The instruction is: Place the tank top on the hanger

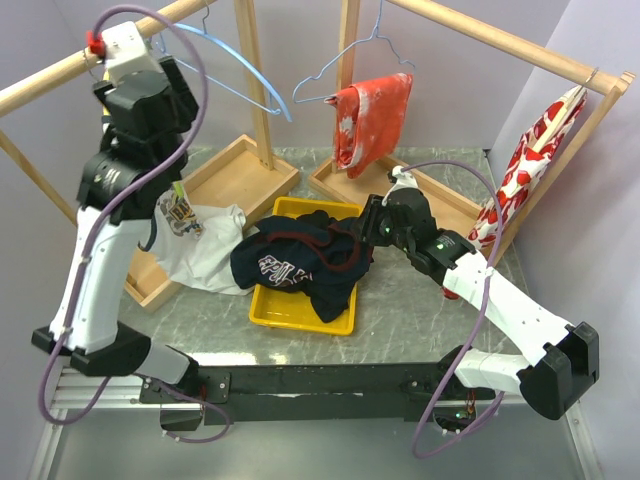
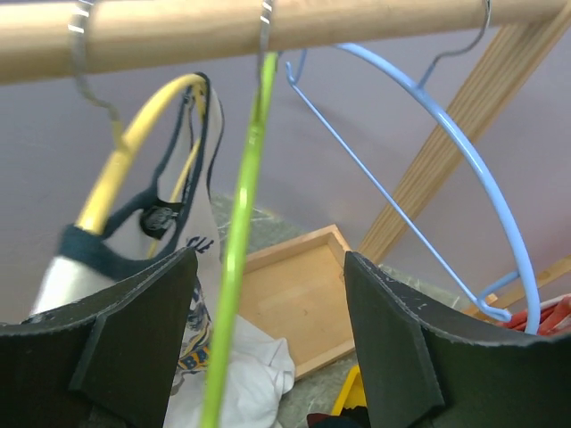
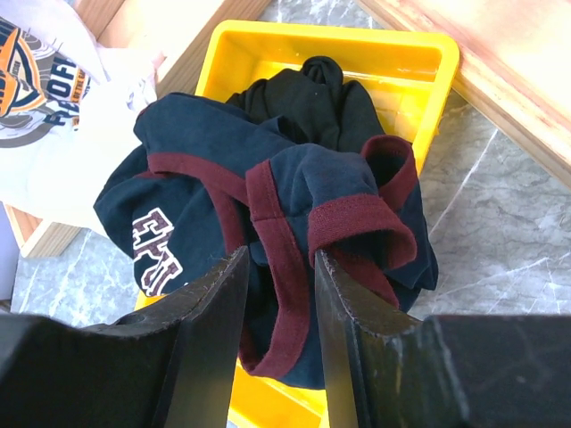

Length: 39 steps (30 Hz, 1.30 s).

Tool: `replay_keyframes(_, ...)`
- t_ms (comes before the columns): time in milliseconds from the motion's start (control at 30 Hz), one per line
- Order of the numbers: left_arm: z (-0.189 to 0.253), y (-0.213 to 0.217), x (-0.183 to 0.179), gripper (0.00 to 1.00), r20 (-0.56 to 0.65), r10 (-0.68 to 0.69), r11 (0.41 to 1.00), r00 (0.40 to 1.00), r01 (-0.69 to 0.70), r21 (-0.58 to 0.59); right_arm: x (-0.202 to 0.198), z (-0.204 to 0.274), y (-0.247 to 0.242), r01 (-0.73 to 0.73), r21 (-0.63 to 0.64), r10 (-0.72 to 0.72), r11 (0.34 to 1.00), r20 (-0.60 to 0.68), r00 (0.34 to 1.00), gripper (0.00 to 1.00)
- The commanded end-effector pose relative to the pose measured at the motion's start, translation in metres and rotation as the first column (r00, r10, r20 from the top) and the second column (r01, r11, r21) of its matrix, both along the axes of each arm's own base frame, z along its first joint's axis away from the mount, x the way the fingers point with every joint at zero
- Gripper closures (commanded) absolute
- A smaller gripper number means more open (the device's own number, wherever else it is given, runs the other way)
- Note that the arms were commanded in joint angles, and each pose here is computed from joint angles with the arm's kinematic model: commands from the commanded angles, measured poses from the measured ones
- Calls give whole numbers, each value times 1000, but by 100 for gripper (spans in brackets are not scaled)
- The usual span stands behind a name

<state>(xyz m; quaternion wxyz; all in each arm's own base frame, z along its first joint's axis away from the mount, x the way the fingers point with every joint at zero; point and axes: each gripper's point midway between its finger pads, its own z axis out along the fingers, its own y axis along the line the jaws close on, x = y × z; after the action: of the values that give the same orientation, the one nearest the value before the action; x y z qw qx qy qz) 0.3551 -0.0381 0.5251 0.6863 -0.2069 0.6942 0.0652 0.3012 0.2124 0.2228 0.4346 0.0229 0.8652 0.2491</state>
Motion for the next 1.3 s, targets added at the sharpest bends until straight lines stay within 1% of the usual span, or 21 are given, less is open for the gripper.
replay_keyframes(0, 19, 16, -23, 28, 55, 3, 1000, 998, -3, -7, 2, 23, 7, -25, 38, 23, 999, 62, 998, 56)
replay_keyframes(67, 17, 19, -21, 30, 47, 6, 1000, 999, -6, -1, 3, 20, 7, -29, 30, 27, 999, 58, 998, 56)
replay_keyframes(167, 6, 22, -10, 31, -3, -2, 1000, 1000, 2, 15, 3, 19, 8, -30, 28, 28, 999, 57, 998, 56)
replay_keyframes(200, -2, 20, -1, 33, -27, -5, 1000, 1000, 5, 20, 3, 18, 7, -30, 27, 28, 999, 56, 998, 56)
replay_keyframes(367, -29, 26, 20, 37, -105, 16, 999, 994, -13, 32, 3, 17, 9, -39, 26, 38, 999, 52, 998, 56)
replay_keyframes(533, -41, 29, 30, 42, -129, 31, 999, 991, -26, 37, 3, 17, 9, -43, 23, 41, 999, 54, 998, 56)
replay_keyframes(700, -47, 31, 33, 48, -139, 50, 998, 989, -44, 44, 3, 14, 10, -47, 23, 46, 999, 52, 998, 56)
replay_keyframes(733, -48, 30, 34, 50, -141, 49, 998, 989, -43, 42, 3, 13, 10, -47, 22, 46, 999, 51, 998, 56)
replay_keyframes(767, -50, 30, 34, 56, -144, 49, 998, 988, -43, 43, 2, 12, 11, -50, 22, 49, 998, 49, 998, 56)
replay_keyframes(833, -50, 29, 34, 64, -140, 46, 998, 989, -41, 38, 3, 11, 11, -53, 23, 52, 998, 47, 998, 56)
replay_keyframes(867, -51, 29, 34, 70, -140, 44, 998, 989, -39, 41, 3, 11, 11, -53, 22, 52, 998, 45, 998, 56)
replay_keyframes(933, -49, 29, 34, 77, -131, 38, 999, 991, -33, 43, 3, 11, 11, -53, 21, 52, 998, 46, 998, 56)
replay_keyframes(967, -47, 29, 33, 85, -127, 37, 998, 991, -31, 45, 2, 10, 11, -56, 18, 55, 998, 44, 997, 56)
replay_keyframes(1067, -36, 29, 28, 99, -97, 20, 999, 995, -17, 36, 2, 12, 11, -58, 15, 57, 998, 47, 997, 56)
replay_keyframes(1267, 0, 19, 10, 99, 5, -86, 996, 996, 86, 9, 3, 15, 12, -65, 12, 64, 998, 54, 997, 56)
